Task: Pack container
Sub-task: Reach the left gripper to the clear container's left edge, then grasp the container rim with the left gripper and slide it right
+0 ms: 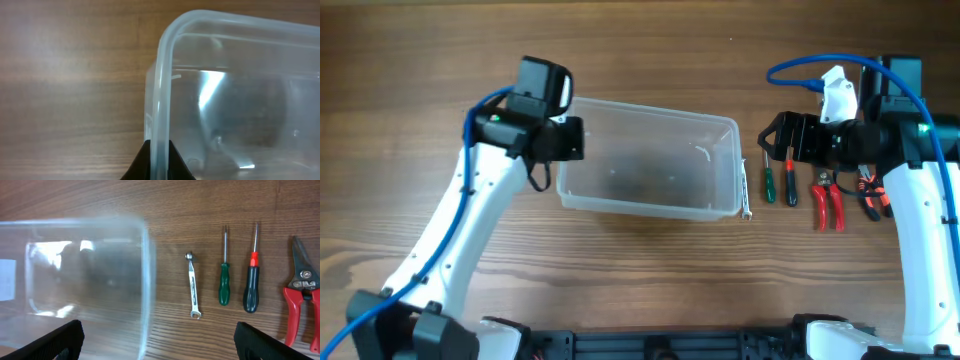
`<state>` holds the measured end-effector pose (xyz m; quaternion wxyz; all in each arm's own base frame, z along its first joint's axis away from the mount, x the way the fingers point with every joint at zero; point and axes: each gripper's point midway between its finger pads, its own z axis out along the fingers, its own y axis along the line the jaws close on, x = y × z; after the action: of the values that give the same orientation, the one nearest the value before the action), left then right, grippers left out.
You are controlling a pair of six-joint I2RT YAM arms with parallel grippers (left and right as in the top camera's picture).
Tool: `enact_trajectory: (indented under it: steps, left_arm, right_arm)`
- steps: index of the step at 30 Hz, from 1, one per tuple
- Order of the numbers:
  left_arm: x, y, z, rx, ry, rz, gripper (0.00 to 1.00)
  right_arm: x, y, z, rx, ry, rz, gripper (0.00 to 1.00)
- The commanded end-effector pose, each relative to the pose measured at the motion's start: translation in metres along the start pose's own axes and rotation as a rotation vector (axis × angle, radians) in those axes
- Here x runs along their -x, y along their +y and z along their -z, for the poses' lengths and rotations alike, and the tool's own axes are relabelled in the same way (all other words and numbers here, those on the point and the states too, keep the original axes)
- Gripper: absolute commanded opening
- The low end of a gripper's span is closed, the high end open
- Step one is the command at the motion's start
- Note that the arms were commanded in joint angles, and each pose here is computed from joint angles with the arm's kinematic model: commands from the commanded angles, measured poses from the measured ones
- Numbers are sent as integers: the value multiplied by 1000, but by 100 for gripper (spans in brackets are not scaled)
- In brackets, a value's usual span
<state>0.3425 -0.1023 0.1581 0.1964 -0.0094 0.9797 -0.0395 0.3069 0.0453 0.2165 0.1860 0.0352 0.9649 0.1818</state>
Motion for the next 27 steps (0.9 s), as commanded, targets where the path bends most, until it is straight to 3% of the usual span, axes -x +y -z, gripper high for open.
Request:
enact_trajectory:
  steps: [1, 7, 17, 22, 27]
  left_arm:
    - [2, -6, -26, 62, 14, 161, 4]
    - [-42, 7, -83, 177, 252, 132, 4]
    - [-36, 28, -90, 241, 260, -128, 4]
    - [-34, 34, -90, 240, 266, -191, 13]
    - [-40, 25, -91, 180, 292, -181, 46]
  right_arm:
    - [4, -1, 2, -10, -10, -10, 96]
    - [4, -1, 2, -11, -10, -9, 96]
    - [4, -5, 2, -32, -13, -10, 97]
    - [4, -5, 2, -32, -12, -10, 97]
    - [3, -5, 2, -32, -9, -11, 97]
